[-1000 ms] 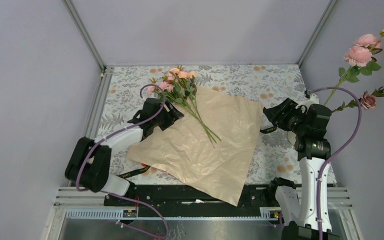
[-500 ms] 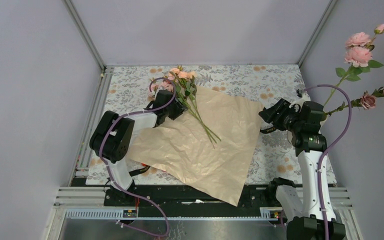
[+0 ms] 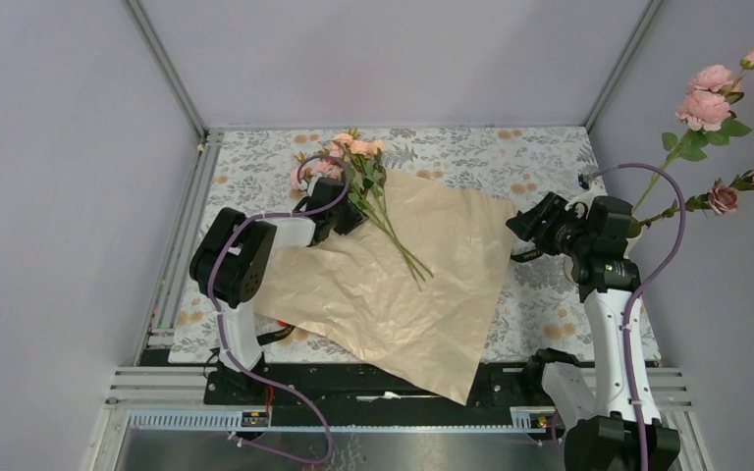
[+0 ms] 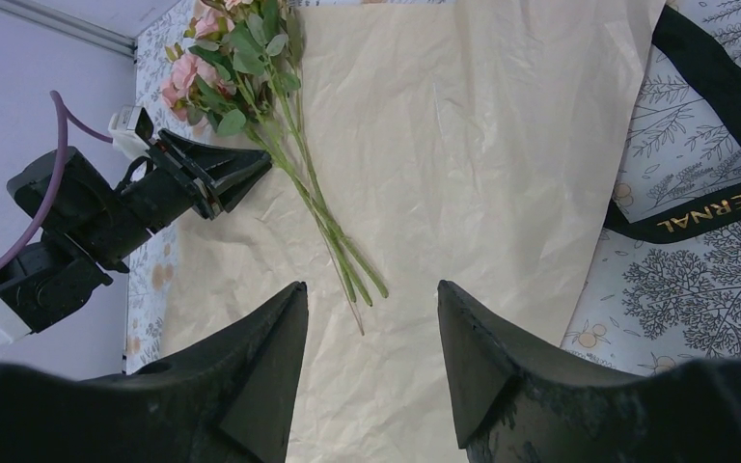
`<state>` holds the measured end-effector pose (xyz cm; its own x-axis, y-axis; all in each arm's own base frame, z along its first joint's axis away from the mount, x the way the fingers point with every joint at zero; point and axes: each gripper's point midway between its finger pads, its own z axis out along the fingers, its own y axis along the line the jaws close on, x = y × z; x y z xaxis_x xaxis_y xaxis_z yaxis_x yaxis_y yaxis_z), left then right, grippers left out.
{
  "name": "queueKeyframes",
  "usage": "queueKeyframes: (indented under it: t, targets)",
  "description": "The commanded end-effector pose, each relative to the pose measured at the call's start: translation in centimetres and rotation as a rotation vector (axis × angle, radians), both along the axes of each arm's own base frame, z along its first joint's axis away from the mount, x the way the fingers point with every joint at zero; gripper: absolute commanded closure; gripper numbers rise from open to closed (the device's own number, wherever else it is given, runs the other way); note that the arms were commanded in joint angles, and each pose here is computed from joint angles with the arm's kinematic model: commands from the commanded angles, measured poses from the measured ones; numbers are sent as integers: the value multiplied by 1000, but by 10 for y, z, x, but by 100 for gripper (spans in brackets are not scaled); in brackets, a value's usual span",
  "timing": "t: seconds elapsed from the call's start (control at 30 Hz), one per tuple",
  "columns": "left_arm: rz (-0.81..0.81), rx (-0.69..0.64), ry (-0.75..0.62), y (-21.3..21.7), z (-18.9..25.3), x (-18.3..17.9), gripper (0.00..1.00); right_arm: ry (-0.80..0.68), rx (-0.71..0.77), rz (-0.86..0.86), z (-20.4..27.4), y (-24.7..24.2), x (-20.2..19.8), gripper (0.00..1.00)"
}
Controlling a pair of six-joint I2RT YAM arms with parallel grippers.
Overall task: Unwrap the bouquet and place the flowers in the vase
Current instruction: Pick up the fake flower from the wrapping paper.
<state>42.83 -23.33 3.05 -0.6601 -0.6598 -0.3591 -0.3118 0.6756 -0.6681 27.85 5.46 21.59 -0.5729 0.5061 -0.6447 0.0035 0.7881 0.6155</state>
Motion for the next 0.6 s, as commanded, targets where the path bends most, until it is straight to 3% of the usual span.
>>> queueKeyframes:
  t: [0.0, 0.23, 0.57]
  targets:
    - [15, -44, -83, -9, 21, 20, 74, -45, -14, 39, 7, 4, 4, 42]
    - [35, -112, -110, -13, 28, 20, 74, -26, -15, 46, 1, 5, 5, 42]
    - [53, -101, -124, -10, 32, 22, 74, -13, -20, 48, -5, 4, 5, 42]
